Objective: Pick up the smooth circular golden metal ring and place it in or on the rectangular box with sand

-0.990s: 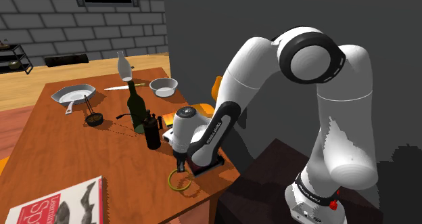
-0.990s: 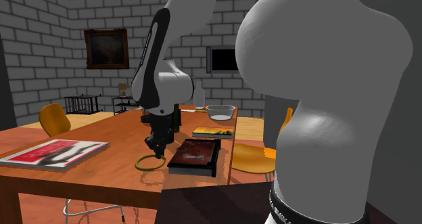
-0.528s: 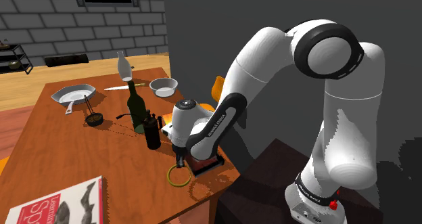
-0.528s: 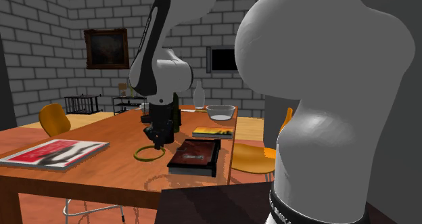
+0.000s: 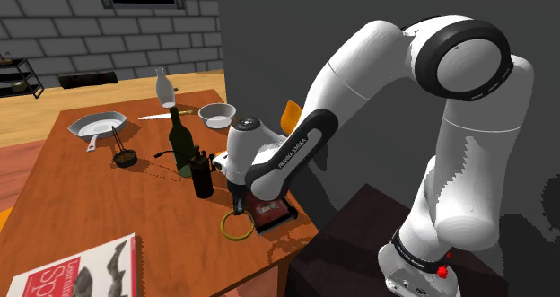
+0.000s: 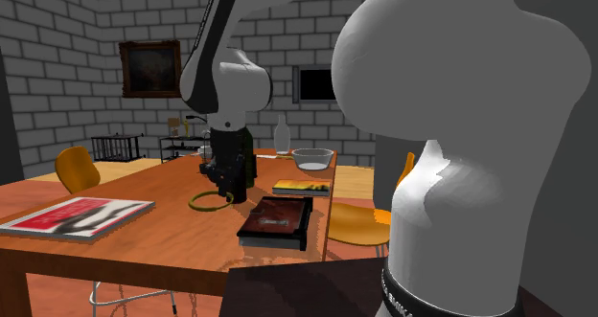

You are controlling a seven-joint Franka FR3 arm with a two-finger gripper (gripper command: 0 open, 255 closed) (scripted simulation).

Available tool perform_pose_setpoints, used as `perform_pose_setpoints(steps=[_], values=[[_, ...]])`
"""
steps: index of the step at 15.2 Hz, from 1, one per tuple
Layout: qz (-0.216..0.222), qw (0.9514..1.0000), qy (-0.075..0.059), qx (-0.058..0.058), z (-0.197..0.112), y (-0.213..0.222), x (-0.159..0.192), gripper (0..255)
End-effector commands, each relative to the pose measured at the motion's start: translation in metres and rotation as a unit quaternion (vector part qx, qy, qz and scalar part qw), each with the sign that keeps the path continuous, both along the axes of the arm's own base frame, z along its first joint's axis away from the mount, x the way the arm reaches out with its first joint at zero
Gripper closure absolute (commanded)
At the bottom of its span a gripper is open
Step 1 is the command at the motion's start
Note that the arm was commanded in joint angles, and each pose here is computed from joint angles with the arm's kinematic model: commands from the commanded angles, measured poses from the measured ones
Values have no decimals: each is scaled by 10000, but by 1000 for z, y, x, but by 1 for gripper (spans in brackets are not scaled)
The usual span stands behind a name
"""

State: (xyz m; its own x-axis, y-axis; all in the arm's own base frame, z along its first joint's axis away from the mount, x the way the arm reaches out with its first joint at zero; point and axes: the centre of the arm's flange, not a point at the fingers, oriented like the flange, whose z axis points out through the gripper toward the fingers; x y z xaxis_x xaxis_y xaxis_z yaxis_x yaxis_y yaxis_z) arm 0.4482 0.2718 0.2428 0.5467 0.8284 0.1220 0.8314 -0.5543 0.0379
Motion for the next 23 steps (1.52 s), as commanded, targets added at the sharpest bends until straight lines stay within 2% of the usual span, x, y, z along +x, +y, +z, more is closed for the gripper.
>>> perform_pose_setpoints(steps=[1,2,16,23], values=[[0,10000,2,0,11,0,0,255],[0,10000,2,0,15,0,0,255],[0,10000,2,0,28,-169,78,255],[0,10000,2,0,-9,-169,78,255]])
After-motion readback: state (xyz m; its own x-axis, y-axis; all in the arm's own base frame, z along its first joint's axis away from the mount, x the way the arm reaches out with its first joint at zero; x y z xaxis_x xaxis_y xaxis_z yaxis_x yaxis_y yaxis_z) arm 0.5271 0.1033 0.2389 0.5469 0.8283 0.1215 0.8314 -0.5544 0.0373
